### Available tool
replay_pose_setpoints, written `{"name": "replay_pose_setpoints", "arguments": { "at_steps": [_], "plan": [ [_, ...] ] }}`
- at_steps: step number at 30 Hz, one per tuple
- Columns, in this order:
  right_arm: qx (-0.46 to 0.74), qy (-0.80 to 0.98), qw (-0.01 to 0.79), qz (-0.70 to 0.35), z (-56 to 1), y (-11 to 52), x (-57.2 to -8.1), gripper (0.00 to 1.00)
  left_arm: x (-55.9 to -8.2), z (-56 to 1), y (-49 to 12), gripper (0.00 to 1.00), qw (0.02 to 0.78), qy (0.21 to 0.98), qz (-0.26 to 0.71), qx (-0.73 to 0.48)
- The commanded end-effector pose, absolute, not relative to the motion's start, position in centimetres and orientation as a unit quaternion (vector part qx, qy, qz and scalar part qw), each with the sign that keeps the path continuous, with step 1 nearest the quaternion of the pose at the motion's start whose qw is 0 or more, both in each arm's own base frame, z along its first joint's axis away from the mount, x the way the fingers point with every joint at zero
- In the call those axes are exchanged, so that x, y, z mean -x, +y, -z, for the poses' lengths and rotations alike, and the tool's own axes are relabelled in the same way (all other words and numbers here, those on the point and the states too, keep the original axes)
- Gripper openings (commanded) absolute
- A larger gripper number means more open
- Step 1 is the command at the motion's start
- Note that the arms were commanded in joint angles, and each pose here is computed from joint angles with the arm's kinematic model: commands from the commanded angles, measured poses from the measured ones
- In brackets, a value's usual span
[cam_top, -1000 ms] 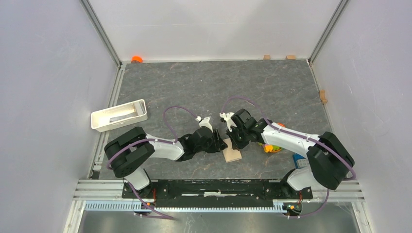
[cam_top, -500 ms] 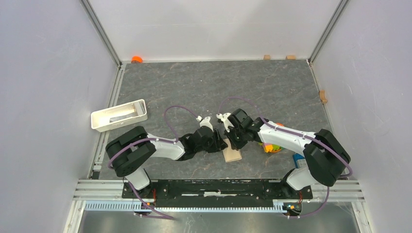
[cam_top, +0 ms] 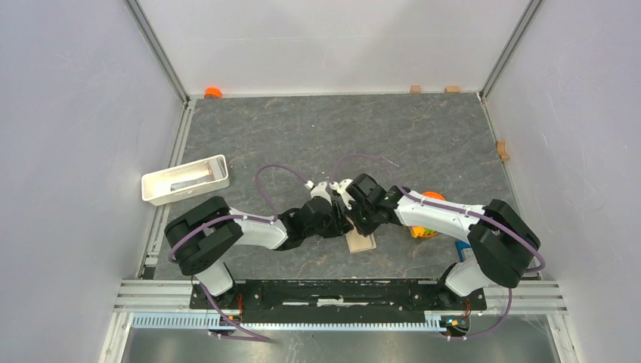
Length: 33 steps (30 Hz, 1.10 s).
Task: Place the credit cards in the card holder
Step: Close the card holder at the center of the board.
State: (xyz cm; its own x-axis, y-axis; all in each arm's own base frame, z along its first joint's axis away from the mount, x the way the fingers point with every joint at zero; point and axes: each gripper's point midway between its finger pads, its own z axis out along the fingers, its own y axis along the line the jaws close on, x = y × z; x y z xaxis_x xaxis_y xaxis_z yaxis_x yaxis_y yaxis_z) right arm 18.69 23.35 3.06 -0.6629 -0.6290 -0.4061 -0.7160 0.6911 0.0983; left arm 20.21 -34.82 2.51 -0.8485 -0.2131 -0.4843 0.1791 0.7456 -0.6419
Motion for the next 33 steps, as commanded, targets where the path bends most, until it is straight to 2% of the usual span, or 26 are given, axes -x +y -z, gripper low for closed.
{"name": "replay_pose_setpoints", "arguments": {
  "at_steps": [1, 7, 11, 24, 33],
  "plan": [
    [0.385, 0.902, 0.13, -0.149, -1.5, 24.9, -16.1, 0.0, -18.3, 1.5, -32.5, 0.4, 0.231, 0.926, 0.299, 0.008],
    [0.389, 0.903, 0.116, -0.138, -0.6, 24.9, -15.0, 0.0, -18.3, 1.7, -32.4, 0.39, 0.23, 0.926, 0.298, 0.012],
    [0.388, 0.904, 0.112, -0.139, -0.4, 25.2, -14.6, 0.0, -18.2, 1.7, -32.7, 0.31, 0.227, 0.924, 0.306, 0.017],
    [0.384, 0.914, 0.062, -0.115, 2.6, 24.4, -11.5, 0.0, -18.2, 1.9, -32.5, 0.27, 0.227, 0.924, 0.307, 0.027],
    [0.39, 0.912, 0.045, -0.116, 3.5, 25.0, -11.2, 0.0, -18.1, 2.1, -32.6, 0.25, 0.224, 0.924, 0.309, 0.028]
  ]
}}
